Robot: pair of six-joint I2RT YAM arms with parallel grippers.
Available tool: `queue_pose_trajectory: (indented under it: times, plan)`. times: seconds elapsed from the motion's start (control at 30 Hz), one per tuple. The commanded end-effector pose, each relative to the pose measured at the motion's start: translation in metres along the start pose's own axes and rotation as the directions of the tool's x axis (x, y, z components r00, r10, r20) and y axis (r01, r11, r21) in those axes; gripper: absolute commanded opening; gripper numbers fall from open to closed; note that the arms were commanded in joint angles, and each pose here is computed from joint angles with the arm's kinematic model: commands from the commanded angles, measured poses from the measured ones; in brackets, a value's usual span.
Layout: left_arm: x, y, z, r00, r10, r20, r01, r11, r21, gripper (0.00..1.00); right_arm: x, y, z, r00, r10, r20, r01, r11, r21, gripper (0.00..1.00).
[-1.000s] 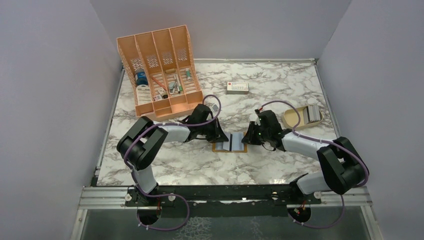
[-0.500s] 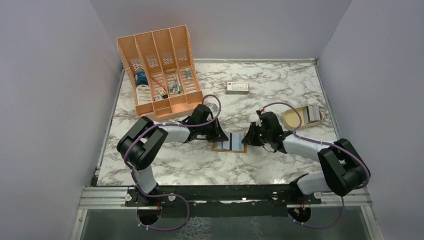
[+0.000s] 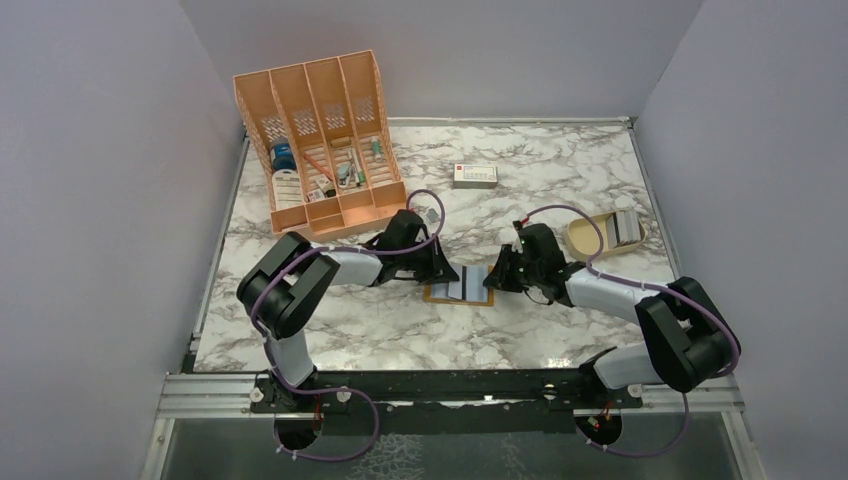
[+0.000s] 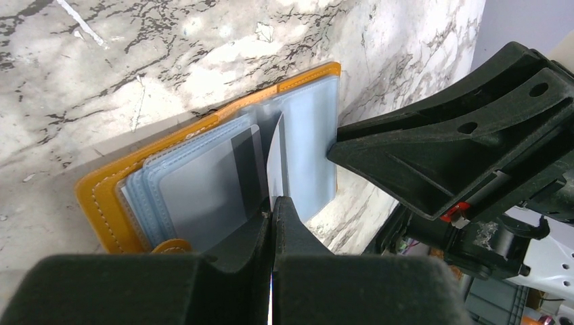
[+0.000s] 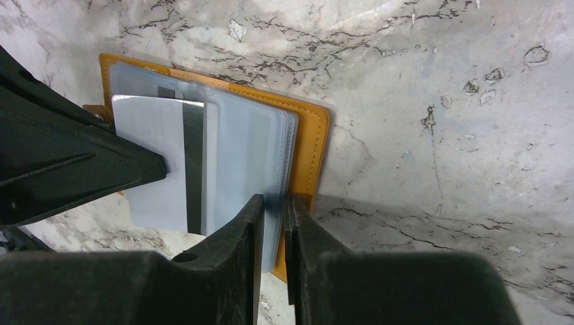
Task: Put the credit cards into the card holder
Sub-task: Insert the credit card into the card holder.
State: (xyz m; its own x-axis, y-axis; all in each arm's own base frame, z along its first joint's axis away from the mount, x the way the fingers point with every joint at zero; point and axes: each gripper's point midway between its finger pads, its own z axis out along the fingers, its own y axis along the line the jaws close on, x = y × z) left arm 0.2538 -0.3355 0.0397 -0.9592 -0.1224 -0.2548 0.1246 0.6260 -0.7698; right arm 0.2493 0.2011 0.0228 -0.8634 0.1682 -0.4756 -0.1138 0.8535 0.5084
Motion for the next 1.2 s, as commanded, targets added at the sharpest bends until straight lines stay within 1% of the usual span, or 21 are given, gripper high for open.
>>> queue_pose_trajectory:
  times: [0.0,0.17,0.33,0.43,0.5,0.73,0.77,0.97,1.17]
  plan:
    - [0.015,0.027,0.006,1.0,0.0,-0.023,-0.002,0.996,-0.086,0.0,0.023,-0.006,-0.002,0.996,0.024,-0.082,-0.022,1.0,0.016,0.16]
    - [0.009,0.022,0.002,1.0,0.02,-0.013,-0.022,0.995,-0.1,0.15,0.018,-0.003,-0.006,0.997,0.019,-0.072,-0.018,1.0,0.015,0.16]
    - [0.0,0.013,-0.005,0.999,0.043,0.011,-0.041,0.993,-0.107,0.34,0.012,0.0,-0.008,0.998,0.012,-0.068,-0.011,1.0,0.018,0.16]
    - [-0.003,0.014,-0.009,0.998,0.055,0.021,-0.051,0.989,-0.14,0.45,0.013,-0.001,-0.009,0.998,0.014,-0.062,-0.012,1.0,0.02,0.16]
    - [-0.005,0.017,-0.013,0.998,0.062,0.025,-0.057,0.984,-0.17,0.5,0.014,-0.002,-0.01,0.998,0.014,-0.058,-0.013,1.0,0.021,0.16]
    - [-0.004,0.022,-0.016,0.998,0.064,0.026,-0.057,0.978,-0.202,0.58,0.014,-0.003,-0.01,0.998,0.014,-0.06,-0.013,1.0,0.024,0.16]
    - [-0.007,0.014,-0.02,0.997,0.073,0.037,-0.065,0.98,-0.186,0.58,0.014,-0.002,-0.01,0.998,0.013,-0.06,-0.012,1.0,0.022,0.16]
    - [-0.004,0.003,-0.019,0.996,0.084,0.026,-0.079,0.985,-0.151,0.6,0.007,0.002,-0.017,0.999,0.006,-0.041,-0.005,1.0,0.02,0.17]
    - [0.001,0.002,-0.014,0.997,0.074,0.012,-0.072,0.988,-0.133,0.6,0.009,0.001,-0.015,0.999,0.013,-0.04,-0.012,1.0,0.02,0.18]
